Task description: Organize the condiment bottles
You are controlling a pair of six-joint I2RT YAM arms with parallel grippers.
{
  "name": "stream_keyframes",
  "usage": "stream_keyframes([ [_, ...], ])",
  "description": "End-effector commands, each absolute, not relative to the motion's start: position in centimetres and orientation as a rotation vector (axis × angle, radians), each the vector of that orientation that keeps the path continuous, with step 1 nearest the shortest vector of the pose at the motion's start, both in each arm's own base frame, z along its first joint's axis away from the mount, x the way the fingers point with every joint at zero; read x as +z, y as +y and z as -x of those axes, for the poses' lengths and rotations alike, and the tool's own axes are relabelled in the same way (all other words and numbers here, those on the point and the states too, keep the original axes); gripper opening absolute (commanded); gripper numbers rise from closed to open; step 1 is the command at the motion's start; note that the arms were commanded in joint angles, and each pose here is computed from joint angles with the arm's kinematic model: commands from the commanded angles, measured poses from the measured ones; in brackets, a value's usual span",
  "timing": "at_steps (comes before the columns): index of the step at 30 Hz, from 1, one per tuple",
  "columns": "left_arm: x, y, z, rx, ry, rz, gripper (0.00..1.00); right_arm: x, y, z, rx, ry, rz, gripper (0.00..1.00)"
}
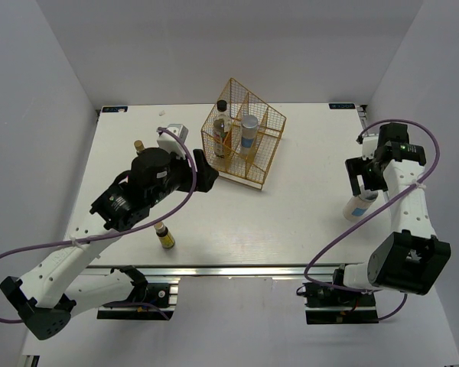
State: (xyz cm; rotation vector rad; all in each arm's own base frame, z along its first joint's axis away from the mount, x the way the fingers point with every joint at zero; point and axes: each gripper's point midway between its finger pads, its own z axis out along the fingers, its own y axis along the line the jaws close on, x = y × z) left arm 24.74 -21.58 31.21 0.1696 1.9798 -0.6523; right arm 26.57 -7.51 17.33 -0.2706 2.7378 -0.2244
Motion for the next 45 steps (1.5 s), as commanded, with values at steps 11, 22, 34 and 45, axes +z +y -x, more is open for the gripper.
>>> stream_keyframes([
  [11,30.7,-21.6,-24.6,-0.653,1.988,-0.178,0.93,15.1,-8.8,-28.5,-0.143,2.734,0.264,0.84],
  [22,30.5,-21.8,-24.6,-0.672,1.995,-0.143,0.93,13.8,-7.7,-27.7,-0.048,2.748,0.297,0.49],
  [34,30.9,-21.1,-24.8,-0.642,2.002,-0.103,0.93,23.0,-0.9,-30.8,0.333,2.448,0.504,0.0],
  [45,31.0,-19.7,-24.8,-0.569,2.034,-0.052,0.93,33.5,10.3,-35.9,0.455,2.109,0.787,0.0],
])
